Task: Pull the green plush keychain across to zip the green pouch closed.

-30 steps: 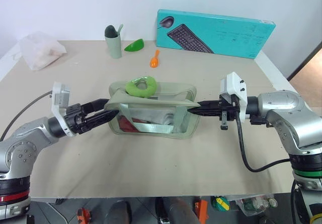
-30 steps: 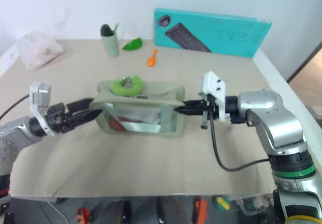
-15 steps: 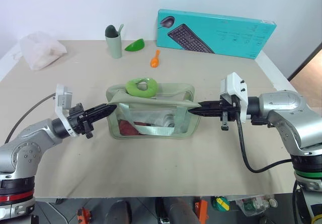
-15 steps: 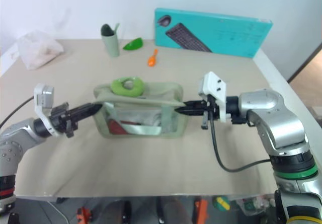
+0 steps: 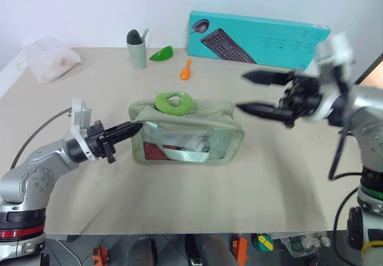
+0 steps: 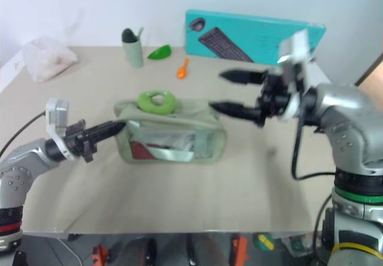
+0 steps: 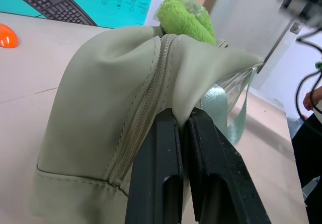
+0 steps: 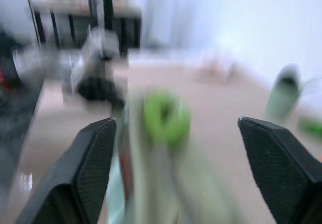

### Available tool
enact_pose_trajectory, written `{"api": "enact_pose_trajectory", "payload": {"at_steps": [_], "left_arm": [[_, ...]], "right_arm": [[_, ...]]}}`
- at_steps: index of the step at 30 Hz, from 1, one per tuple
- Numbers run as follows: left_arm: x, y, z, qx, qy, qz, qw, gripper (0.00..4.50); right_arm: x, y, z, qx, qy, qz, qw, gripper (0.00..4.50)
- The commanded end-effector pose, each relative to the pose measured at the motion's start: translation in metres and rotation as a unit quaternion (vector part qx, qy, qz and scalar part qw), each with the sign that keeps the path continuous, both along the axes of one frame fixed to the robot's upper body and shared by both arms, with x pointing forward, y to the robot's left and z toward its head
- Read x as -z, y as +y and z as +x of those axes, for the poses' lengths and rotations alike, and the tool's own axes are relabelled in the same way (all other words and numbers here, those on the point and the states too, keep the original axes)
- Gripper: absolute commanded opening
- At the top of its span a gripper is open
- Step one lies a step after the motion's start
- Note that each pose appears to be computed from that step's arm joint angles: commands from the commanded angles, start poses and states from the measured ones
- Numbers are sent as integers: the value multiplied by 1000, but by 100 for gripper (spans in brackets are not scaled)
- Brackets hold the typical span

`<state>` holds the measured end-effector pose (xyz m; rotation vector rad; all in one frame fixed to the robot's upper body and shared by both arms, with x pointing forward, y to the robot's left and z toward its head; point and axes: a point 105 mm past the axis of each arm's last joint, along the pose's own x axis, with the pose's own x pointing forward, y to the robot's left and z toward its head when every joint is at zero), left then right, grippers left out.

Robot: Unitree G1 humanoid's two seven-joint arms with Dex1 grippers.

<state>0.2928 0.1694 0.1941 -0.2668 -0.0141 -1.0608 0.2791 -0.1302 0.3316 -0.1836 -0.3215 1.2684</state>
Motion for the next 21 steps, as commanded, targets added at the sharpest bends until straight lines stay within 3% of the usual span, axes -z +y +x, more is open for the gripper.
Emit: {"api": "enact_pose_trajectory", "payload": {"at_steps": [1, 4, 9, 20, 21], "left_arm": [[-11, -8, -3, 14, -32, 4, 999, 0], [-11, -9, -3, 16, -33, 5, 999, 0], [-13, -10, -3, 16, -37, 5, 999, 0], [-12, -9, -6, 7, -38, 4, 999, 0], [-12, -9, -6, 7, -38, 3, 999, 0]], "right_arm": [[-2, 17, 19, 29, 5, -7, 1000, 398], [11, 40, 43, 59, 12, -51, 997, 398], [17, 73, 59, 61, 14, -84, 994, 398], [47, 90, 62, 35, 16, -155, 987, 398], [49, 90, 62, 33, 17, -158, 987, 373]]}}
